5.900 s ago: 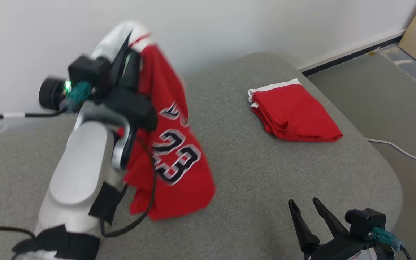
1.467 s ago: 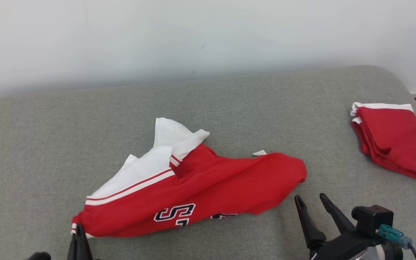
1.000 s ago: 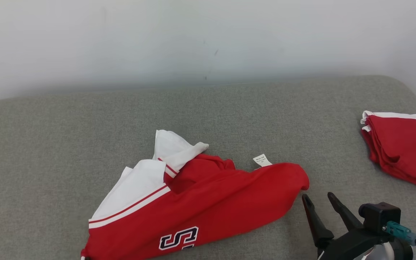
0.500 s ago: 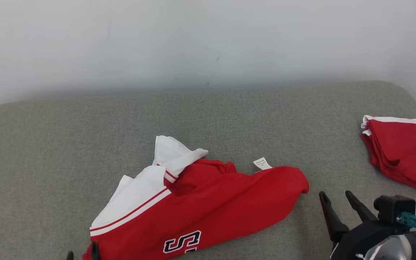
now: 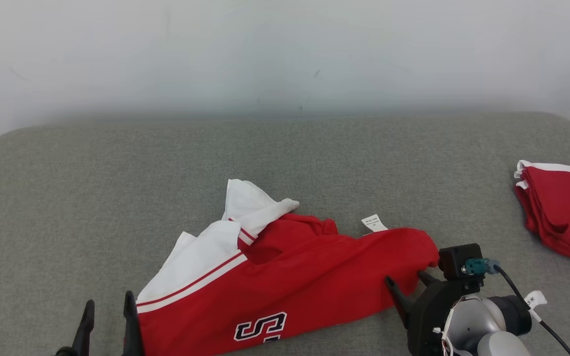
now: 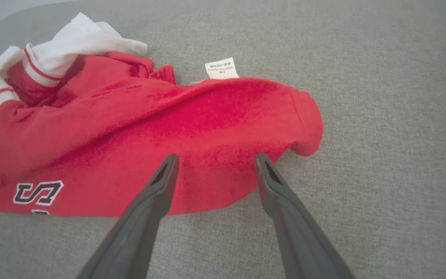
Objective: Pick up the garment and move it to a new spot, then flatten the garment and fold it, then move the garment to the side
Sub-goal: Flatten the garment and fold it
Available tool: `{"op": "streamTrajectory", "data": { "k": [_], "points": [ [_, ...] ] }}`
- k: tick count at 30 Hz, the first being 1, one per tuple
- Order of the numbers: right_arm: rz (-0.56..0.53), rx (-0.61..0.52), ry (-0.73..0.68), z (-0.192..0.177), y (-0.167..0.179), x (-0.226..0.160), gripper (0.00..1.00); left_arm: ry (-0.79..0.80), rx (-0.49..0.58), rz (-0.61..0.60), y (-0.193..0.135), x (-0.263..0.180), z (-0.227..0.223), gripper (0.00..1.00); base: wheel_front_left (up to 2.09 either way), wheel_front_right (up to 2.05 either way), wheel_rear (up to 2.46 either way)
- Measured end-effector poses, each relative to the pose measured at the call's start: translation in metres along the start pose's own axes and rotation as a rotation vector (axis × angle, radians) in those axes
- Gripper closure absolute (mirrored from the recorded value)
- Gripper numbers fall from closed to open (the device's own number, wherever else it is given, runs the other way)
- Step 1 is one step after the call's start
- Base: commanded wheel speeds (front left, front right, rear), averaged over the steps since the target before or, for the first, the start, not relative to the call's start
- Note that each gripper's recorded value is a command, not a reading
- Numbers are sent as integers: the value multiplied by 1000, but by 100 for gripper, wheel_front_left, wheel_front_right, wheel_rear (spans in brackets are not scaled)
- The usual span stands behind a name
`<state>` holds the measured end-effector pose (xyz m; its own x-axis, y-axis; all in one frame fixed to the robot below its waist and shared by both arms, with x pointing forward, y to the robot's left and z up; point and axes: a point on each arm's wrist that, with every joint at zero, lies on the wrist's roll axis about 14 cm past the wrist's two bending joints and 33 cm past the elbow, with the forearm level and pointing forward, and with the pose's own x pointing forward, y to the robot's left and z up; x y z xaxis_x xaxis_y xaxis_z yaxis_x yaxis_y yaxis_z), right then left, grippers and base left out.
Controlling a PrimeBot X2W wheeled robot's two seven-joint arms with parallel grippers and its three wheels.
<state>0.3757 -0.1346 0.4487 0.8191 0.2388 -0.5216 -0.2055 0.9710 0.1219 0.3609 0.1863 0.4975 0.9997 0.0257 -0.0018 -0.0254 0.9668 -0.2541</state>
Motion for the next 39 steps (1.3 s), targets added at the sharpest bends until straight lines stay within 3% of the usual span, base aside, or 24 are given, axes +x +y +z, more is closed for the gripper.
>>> {"op": "streamTrajectory", "data": {
  "k": [12,18,19,20,21,23,29,35,39],
  "points": [
    [-141,-3,18,-4,-40,14,0,17,-16,51,14,-12,-7,0,0,0,0],
    [-94,46,41,-15,-28,21,0,8,-15,56,17,-15,-4,0,0,0,0],
    [-90,48,44,-15,-27,22,21,6,-12,60,17,-16,-3,0,0,0,0],
    [-83,51,44,-15,-26,23,50,3,-7,60,17,-16,-2,0,0,0,0],
    [-75,56,46,-15,-24,24,63,-1,1,56,17,-16,-1,0,0,0,0],
    [-62,61,45,-14,-20,27,99,5,26,53,18,-16,0,0,0,0,0],
    [-75,75,50,-20,-25,24,100,38,140,9,19,-15,0,0,0,0,0],
    [-67,76,21,-21,-22,17,100,-36,168,-57,14,-11,24,0,0,0,0],
    [-86,72,20,-28,-34,9,100,-55,171,-37,24,-17,31,0,0,0,0]
  ]
}}
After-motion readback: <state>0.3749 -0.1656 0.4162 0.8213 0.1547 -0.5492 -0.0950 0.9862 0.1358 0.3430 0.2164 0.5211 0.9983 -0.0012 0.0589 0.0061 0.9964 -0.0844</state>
